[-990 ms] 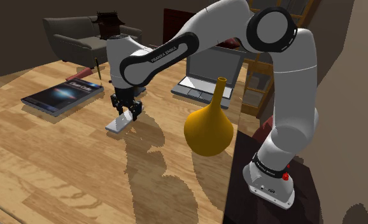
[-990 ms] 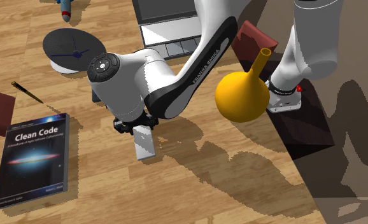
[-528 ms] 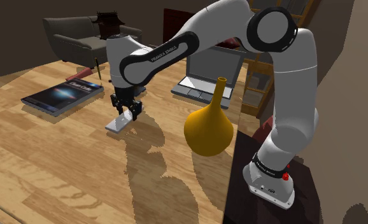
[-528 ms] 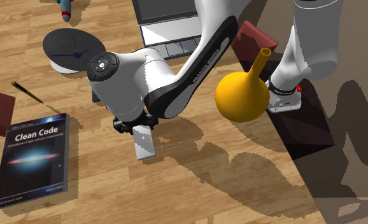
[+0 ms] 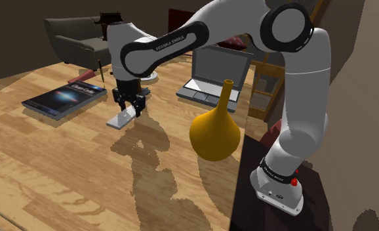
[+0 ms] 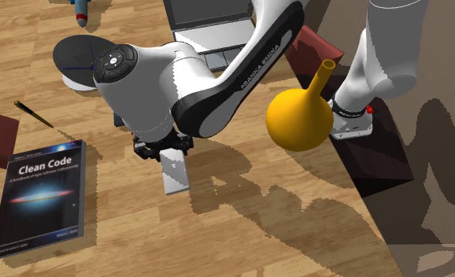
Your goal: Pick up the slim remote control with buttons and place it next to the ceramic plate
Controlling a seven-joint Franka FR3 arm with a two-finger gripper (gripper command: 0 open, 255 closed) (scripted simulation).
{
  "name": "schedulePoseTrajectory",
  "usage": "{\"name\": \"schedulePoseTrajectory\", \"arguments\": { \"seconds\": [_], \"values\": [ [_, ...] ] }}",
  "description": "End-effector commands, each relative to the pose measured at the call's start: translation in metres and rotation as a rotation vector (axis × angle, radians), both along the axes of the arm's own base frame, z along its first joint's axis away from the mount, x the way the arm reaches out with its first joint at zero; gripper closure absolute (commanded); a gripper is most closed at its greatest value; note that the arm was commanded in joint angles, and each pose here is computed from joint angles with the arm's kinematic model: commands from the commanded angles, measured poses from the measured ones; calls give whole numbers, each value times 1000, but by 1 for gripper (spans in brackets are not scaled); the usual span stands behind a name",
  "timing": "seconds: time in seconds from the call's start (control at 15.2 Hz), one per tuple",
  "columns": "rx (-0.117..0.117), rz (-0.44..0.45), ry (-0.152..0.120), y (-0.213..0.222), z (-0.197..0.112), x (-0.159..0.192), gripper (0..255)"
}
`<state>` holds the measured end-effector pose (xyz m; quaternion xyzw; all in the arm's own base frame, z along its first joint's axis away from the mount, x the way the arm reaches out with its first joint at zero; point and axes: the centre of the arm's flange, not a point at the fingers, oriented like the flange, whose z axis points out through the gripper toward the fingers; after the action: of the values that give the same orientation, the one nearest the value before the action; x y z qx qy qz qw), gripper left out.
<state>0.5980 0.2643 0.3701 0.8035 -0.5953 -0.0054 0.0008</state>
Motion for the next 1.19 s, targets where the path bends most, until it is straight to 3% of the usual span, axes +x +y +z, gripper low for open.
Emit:
{"name": "schedulePoseTrajectory", "arguments": {
  "seconds": [0.0, 0.46, 1.12],
  "values": [
    [0, 0, 0, 0, 10, -1, 255],
    [0, 0, 0, 0, 42, -1, 255],
    [0, 0, 0, -124, 43, 44, 255]
  ]
}}
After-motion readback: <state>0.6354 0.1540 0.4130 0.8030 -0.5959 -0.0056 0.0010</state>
